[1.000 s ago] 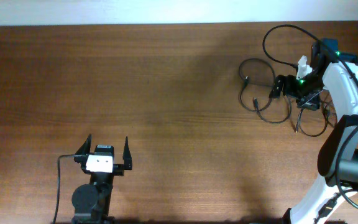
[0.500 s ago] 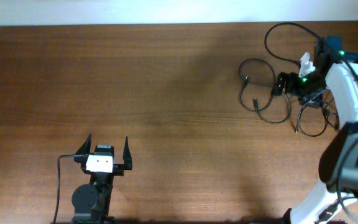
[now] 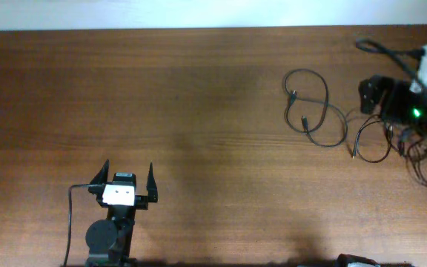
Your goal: Untangle cables
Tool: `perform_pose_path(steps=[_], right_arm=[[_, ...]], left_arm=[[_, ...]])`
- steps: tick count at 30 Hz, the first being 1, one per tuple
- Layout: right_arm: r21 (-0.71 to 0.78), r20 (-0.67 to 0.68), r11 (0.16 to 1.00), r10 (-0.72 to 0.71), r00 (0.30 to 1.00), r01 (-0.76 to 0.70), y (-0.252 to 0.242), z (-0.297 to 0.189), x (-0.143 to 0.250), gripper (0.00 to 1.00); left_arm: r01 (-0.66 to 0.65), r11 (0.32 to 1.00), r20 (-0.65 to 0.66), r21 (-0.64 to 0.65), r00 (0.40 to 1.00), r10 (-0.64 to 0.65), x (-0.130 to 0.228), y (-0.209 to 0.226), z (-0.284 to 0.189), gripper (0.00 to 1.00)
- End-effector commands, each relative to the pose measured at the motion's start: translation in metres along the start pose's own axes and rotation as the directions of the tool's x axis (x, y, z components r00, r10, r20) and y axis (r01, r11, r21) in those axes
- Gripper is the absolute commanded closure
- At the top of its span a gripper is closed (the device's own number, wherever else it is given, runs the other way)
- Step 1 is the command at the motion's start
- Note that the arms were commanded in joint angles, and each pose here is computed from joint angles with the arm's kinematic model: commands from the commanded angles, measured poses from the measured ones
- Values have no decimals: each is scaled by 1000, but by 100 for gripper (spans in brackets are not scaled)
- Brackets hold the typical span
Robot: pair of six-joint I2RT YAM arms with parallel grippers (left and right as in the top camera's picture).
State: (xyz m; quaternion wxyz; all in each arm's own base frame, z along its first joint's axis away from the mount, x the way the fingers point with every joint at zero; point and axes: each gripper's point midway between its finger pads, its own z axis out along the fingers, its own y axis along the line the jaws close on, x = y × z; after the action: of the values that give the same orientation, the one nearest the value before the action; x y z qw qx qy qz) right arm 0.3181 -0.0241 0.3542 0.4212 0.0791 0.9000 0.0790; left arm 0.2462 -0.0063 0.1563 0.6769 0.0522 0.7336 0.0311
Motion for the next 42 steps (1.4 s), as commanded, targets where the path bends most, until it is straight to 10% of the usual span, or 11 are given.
perform_pose_path(steps=[1, 16, 42], right_arm=[[-13, 151, 999, -31, 988, 34, 14, -57, -7, 1], [-16, 458, 993, -93, 884, 113, 42, -183, 16, 1], [58, 282, 997, -58, 958, 43, -4, -111, 204, 1]], left_arm=[[-20, 1000, -1, -18, 1000, 20, 1, 3, 0, 1], [-20, 1000, -1, -18, 1000, 20, 1, 3, 0, 1], [-20, 1000, -1, -18, 1000, 20, 1, 3, 0, 1]])
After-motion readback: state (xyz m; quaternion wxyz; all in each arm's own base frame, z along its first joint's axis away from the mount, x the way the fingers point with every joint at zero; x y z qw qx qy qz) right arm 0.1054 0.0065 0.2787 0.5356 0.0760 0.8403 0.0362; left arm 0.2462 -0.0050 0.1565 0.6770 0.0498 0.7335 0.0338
